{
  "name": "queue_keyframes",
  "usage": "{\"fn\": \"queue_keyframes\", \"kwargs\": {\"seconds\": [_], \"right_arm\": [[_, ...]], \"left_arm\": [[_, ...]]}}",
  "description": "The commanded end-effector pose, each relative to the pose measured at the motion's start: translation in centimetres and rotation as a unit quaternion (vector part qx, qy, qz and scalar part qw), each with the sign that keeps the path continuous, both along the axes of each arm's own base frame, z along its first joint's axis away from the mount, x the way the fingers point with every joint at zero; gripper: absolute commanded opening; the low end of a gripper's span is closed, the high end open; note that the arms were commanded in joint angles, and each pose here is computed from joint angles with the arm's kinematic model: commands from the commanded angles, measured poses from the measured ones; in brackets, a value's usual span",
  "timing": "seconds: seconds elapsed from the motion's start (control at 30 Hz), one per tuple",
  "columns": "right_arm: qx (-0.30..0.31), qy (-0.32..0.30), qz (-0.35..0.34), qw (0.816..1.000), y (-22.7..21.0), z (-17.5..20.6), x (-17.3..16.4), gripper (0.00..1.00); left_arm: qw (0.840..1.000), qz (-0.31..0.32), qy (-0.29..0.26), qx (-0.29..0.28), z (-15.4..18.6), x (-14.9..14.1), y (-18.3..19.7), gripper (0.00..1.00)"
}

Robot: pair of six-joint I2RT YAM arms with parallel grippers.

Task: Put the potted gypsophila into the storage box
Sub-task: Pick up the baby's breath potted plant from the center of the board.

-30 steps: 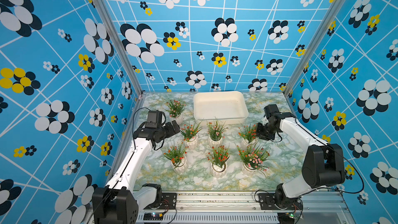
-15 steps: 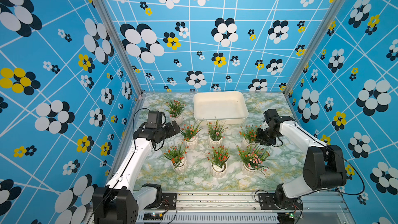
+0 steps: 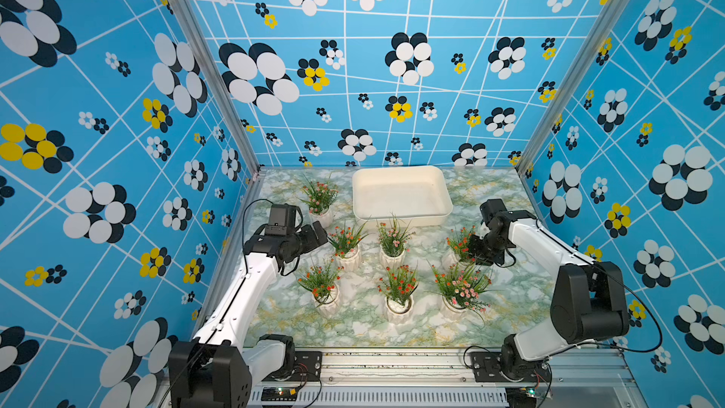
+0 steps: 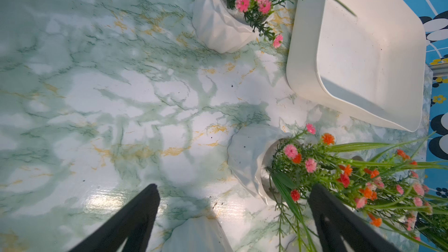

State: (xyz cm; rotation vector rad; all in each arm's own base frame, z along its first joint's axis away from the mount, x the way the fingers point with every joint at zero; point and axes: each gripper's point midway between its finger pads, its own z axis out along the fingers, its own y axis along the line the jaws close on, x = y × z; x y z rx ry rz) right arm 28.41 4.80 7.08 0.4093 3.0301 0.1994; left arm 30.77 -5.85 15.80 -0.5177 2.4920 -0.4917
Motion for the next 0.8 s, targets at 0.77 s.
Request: {"fn": "queue_keyframes", "kwargs": {"seconds": [0.77], "right_arm": [[-0.050,-0.053,0.050,0.996,-0.8,11.3,7.0,0.00]], "left_arm": [[1.000,-0.007,-0.013,0.020,0.9,0.0,0.3,0.99]]}}
